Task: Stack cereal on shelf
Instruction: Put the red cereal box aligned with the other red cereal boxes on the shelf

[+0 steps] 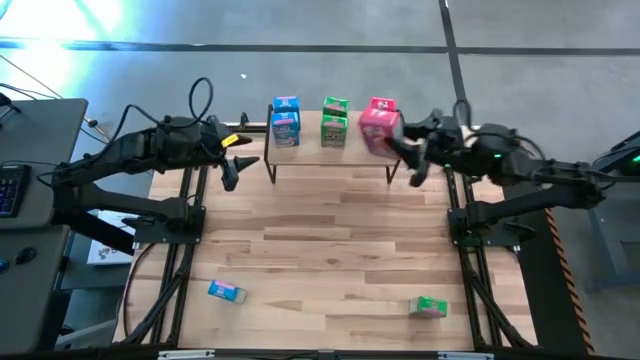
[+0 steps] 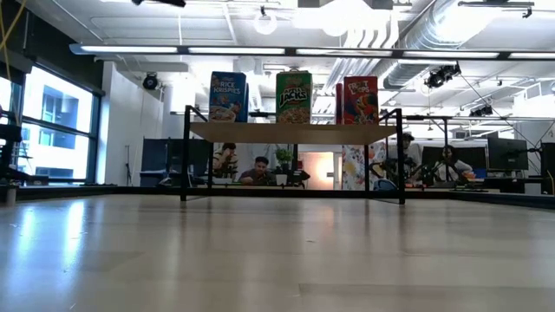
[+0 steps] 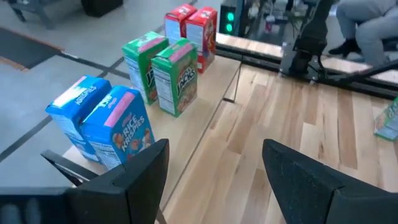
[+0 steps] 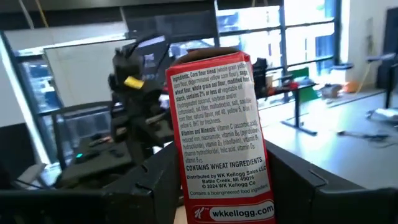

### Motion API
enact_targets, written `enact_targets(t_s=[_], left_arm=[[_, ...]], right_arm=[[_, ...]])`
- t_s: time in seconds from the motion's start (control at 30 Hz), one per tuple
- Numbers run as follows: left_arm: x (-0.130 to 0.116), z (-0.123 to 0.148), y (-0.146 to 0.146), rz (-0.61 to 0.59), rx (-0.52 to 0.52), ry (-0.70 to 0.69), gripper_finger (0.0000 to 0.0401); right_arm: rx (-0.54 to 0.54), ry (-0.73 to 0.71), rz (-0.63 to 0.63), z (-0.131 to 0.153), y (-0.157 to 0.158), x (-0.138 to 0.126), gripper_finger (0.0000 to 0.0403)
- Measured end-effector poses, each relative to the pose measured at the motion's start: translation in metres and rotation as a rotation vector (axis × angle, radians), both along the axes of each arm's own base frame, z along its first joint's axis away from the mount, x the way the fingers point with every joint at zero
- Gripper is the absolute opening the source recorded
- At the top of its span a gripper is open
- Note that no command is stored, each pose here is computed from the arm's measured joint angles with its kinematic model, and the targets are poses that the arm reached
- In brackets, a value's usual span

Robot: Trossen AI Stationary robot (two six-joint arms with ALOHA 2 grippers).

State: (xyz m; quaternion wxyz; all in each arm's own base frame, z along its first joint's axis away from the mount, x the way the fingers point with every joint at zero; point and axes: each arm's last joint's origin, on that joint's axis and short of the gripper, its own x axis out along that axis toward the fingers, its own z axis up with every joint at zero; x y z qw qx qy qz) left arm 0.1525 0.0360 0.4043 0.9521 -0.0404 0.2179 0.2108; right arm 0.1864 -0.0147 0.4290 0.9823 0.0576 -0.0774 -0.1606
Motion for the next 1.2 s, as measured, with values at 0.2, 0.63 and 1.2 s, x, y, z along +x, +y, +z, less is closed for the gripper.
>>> enact_targets(t_s=[0.2,0.63,1.2], left_arm=[[-0.007,-0.021,-0.001,0.023,0.027,-0.092,0.0250],[-0.009,-0.035,0.001,0.070,0.122,-0.138,0.0250],[-0.009,-0.035,0.001,0.070,0.128,-0.132,0.0250]], right_arm=[[-0.039,0.029,-0.070,0.005,0.000,-0.039,0.0186],[0.000,0.297,-0.191,-0.019,-0.003,-0.073,0.0186],[0.014,0.357,-0.112,-0.026,-0.001,-0.069,0.0186]])
